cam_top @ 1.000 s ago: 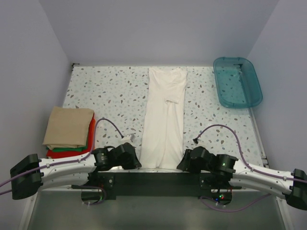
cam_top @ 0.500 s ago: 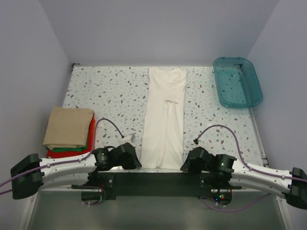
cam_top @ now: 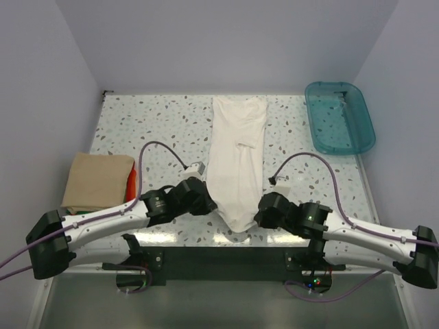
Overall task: Fold and stack the t-shirts
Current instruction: Fold the tshirt
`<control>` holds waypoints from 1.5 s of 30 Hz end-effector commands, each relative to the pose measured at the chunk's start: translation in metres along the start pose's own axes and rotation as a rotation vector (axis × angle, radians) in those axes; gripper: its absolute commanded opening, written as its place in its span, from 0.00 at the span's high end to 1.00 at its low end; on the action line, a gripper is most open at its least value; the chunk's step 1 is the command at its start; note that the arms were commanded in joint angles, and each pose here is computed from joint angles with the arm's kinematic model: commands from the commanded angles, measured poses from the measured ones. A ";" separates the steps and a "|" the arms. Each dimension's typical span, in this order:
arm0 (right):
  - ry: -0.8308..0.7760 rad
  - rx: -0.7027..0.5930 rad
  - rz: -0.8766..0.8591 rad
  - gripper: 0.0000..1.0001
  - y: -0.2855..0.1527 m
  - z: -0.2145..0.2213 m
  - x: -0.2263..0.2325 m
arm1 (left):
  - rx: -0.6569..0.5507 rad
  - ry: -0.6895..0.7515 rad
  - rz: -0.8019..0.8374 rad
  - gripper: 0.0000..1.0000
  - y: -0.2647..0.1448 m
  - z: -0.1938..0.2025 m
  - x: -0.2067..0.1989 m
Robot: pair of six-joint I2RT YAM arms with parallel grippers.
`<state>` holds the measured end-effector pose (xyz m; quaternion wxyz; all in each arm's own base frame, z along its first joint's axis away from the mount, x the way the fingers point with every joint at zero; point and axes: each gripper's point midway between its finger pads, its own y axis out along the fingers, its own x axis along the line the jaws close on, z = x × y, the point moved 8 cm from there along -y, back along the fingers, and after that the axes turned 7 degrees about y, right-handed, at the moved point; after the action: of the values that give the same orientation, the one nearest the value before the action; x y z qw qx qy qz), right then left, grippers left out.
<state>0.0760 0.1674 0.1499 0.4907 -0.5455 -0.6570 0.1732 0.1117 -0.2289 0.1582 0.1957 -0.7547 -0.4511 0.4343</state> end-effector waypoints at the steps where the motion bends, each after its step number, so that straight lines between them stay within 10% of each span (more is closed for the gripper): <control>1: -0.077 -0.209 0.057 1.00 0.004 -0.036 0.018 | -0.096 0.036 -0.028 1.00 0.009 -0.037 -0.006; 23: -0.017 -0.367 0.212 1.00 0.145 -0.206 0.031 | -0.277 -0.054 -0.251 1.00 0.124 -0.207 0.035; 45: 0.102 -0.325 0.243 1.00 0.178 -0.254 -0.006 | -0.226 -0.041 -0.191 0.94 0.182 -0.248 0.068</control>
<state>0.3712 0.1472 0.1191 0.4104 -0.6995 -0.5720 0.1225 0.4059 -0.2383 0.1178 0.1751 -0.6841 -0.5827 0.4021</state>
